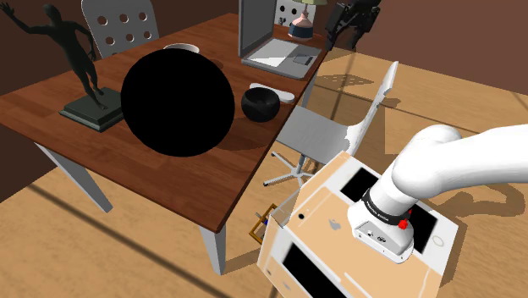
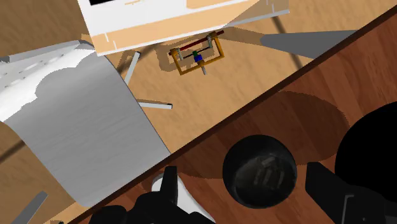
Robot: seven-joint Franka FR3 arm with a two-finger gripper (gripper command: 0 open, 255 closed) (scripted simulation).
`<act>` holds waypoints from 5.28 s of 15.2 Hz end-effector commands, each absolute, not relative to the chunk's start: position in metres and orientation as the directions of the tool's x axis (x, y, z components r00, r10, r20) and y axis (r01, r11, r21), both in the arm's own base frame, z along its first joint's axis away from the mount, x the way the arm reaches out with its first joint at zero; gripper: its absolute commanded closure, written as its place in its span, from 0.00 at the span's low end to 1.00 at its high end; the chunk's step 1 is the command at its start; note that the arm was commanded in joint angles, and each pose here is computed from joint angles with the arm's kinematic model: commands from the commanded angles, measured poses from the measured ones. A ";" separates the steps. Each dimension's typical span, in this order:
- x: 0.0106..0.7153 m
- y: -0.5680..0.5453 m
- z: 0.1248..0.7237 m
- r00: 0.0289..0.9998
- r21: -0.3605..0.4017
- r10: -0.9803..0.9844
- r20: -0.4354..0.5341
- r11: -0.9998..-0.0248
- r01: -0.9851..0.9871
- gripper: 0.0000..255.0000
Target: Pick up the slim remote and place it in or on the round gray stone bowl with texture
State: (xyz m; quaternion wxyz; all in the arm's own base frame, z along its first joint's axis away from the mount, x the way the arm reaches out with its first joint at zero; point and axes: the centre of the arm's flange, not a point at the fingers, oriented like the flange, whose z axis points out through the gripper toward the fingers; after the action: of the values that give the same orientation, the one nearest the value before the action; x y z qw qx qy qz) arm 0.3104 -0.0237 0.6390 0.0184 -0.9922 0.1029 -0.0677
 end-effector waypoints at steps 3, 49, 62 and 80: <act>0.330 -0.034 0.623 0.978 -0.044 -0.171 0.123 -0.985 -0.167 0.00; 0.625 -0.110 0.330 0.938 0.020 0.348 -0.011 -0.937 0.348 1.00; 0.625 -0.110 0.352 0.938 0.020 0.348 -0.011 -0.937 0.348 1.00; 0.625 -0.110 0.447 0.938 0.020 0.348 -0.011 -0.937 0.348 1.00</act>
State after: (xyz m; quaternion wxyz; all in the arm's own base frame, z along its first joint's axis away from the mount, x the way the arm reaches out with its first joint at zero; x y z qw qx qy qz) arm 0.6252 -0.1113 0.4406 -0.0106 -0.9842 -0.1766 0.0035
